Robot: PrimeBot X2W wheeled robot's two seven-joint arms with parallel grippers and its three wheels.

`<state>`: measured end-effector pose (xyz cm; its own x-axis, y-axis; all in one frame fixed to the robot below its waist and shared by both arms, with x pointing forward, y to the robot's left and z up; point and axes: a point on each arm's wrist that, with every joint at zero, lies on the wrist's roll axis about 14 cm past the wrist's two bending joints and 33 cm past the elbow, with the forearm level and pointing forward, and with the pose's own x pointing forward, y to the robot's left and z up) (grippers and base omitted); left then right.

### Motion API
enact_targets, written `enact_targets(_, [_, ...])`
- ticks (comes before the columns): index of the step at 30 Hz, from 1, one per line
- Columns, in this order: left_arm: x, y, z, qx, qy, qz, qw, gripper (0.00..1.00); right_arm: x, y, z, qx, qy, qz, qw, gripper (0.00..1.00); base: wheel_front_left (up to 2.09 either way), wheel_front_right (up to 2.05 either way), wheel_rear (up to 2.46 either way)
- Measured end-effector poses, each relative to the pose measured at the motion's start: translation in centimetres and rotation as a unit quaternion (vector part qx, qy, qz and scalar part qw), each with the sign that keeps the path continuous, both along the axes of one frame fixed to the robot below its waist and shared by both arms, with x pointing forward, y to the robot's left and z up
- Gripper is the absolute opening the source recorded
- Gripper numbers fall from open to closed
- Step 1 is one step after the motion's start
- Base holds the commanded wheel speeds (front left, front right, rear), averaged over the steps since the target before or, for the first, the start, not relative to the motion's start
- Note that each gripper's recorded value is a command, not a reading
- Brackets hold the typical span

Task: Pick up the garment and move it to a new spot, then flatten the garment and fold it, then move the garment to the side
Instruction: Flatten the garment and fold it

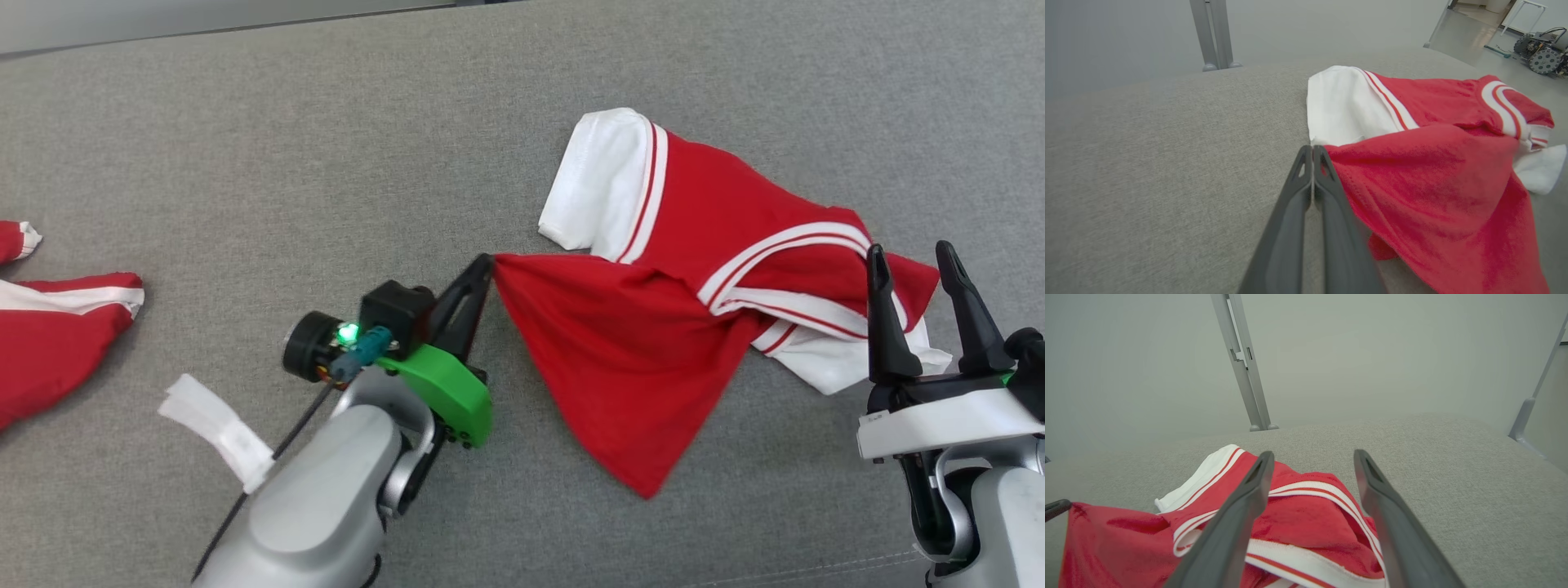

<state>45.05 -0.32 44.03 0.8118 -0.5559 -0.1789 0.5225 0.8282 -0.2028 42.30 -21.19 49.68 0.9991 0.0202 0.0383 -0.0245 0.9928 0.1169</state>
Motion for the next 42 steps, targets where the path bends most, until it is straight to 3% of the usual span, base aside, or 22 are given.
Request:
enact_targets(8, [3.8,10.3,4.3,0.042,-0.076,0.135,0.987,0.00,0.1,0.5,0.6,0.005,-0.007,0.005,1.000,1.00,0.00,0.00,0.00])
enact_targets(16, [5.4,14.6,3.1,0.060,-0.039,0.169,0.983,0.00,0.3,1.0,0.7,0.006,-0.008,0.012,1.000,1.00,0.00,0.00,0.00])
enact_targets(17, [5.5,14.5,3.0,0.046,-0.035,0.172,0.983,0.21,0.3,1.0,0.7,0.006,-0.007,0.012,1.000,1.00,0.00,0.00,0.00])
enact_targets(18, [5.5,14.4,3.0,0.030,-0.035,0.176,0.983,1.00,0.3,1.0,0.8,0.005,-0.008,0.013,1.000,1.00,0.00,0.00,0.00])
enact_targets(27, [3.3,16.0,5.4,-0.027,-0.082,0.254,0.963,1.00,-0.4,2.7,2.4,-0.004,-0.028,0.042,0.999,1.00,0.00,0.00,0.00])
enact_targets(34, [-1.6,16.9,7.5,-0.011,-0.131,0.281,0.951,1.00,-1.9,4.3,3.0,-0.013,-0.025,0.071,0.997,1.00,0.00,0.00,0.00])
enact_targets(42, [-5.2,17.1,7.1,0.003,-0.129,0.284,0.950,1.00,-3.0,5.0,3.6,-0.012,-0.027,0.082,0.996,1.00,0.00,0.00,0.00])
